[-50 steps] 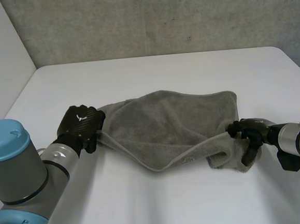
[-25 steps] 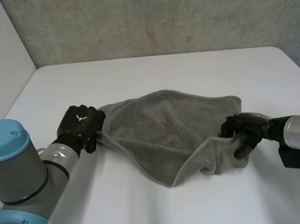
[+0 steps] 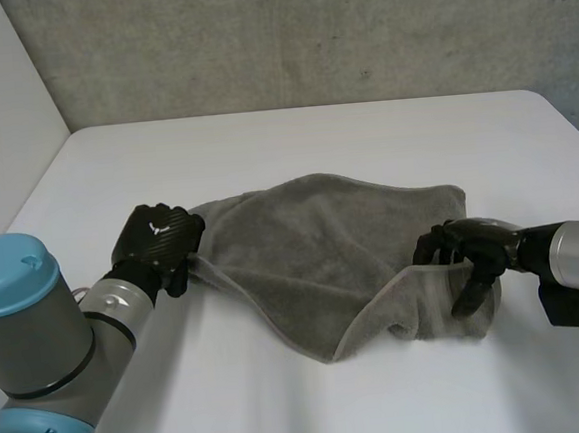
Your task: Fold the towel.
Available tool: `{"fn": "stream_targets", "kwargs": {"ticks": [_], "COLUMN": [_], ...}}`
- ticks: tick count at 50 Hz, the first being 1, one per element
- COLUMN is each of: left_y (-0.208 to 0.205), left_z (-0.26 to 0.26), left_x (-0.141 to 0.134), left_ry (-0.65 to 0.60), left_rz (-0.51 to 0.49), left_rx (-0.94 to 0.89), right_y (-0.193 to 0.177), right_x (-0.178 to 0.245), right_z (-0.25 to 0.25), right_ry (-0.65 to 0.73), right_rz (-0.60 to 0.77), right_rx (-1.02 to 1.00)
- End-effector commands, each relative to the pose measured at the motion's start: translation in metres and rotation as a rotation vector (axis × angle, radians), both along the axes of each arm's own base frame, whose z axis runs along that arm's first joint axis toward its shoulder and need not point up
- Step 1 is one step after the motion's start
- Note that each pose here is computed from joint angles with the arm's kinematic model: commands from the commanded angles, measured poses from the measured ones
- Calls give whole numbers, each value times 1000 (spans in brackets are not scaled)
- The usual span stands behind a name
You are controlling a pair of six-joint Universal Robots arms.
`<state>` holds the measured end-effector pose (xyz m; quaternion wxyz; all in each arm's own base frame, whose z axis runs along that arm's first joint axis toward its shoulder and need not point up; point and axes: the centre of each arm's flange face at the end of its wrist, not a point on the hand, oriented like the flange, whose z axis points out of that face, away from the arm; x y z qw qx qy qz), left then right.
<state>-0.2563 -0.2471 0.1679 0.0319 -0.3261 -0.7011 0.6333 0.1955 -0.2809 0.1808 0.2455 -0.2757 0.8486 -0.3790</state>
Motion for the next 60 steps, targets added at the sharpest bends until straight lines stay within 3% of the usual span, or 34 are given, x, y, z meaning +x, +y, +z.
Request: {"fn": "stream_targets", "kwargs": {"ticks": [1,15,20,28,33,41,47,53,60], "left_y": [1,-1,-2,1,16,26,12,-27,-76], "left_z": [0,6,29,103,175,210,201,151,96], "left_x": [0,2,6,22,37,45,44,30,14], "left_ry": [-1,2,32,122,237,237,205,119,-35], "left_rz": [-2,12,24,72,159,191,201,203,194], "left_rx": [1,-18,-78,-277,-430,-421,-365,-196,-32], "right_y": [-1,-5,-10,-16,17,38,30,9,-18], "right_x": [2,2,-2,-15,-19,-33,-30,10,46], "right_z": [-4,-16,3,99,198,254,246,192,120], "right_ry": [-4,2,1,-14,-9,34,74,171,476], "right_rz": [1,-5,-20,-73,-93,-170,-165,-7,101], "right_rx": [-11,10,-60,-403,-768,-982,-956,-849,-817]}}
